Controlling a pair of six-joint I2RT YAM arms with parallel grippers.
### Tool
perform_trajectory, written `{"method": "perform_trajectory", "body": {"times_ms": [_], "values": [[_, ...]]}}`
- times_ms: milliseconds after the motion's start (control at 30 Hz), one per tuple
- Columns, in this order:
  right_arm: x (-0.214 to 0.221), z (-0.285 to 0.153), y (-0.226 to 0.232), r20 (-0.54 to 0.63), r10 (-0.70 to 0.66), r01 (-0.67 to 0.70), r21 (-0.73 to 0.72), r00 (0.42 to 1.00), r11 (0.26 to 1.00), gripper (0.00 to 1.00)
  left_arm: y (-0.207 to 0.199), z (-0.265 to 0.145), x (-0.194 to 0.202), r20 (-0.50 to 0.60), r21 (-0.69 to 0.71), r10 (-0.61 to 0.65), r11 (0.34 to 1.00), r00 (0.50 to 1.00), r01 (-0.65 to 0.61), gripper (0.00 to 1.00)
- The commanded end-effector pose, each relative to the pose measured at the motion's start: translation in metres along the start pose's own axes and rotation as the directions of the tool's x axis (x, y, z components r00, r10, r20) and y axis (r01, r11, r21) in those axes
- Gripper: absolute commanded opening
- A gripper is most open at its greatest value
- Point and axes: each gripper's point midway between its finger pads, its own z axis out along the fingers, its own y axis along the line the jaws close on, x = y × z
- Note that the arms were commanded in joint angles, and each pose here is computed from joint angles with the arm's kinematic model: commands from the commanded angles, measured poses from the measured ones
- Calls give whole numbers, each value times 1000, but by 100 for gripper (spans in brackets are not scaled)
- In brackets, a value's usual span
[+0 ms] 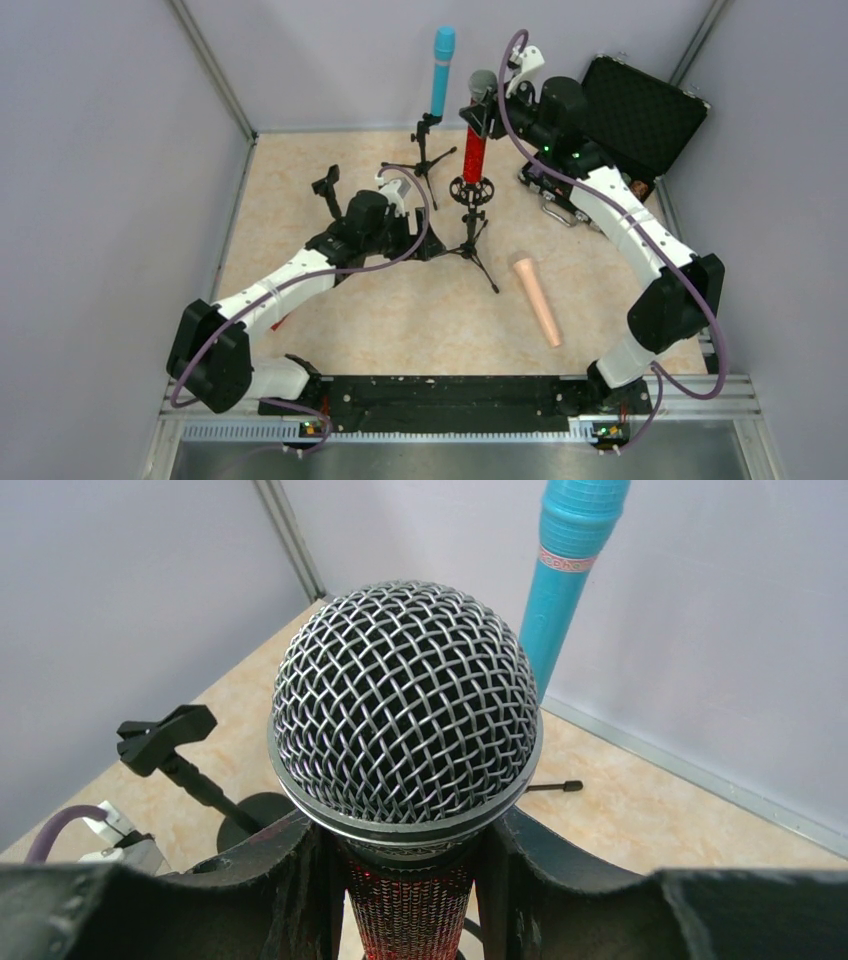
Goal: Attach the microphones to the stand
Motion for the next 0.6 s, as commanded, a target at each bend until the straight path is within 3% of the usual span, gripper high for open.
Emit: {"method": "perform_trajectory", "body": {"times_ms": [0,567], "values": [[-30,2,13,89,-86,88,-16,992,996,0,-16,0,-19,31,47,17,999,999,-18,86],[-2,10,11,73,-67,70,-31,995,997,0,-17,3,-12,-10,57,5,998,1000,-5,86]]}}
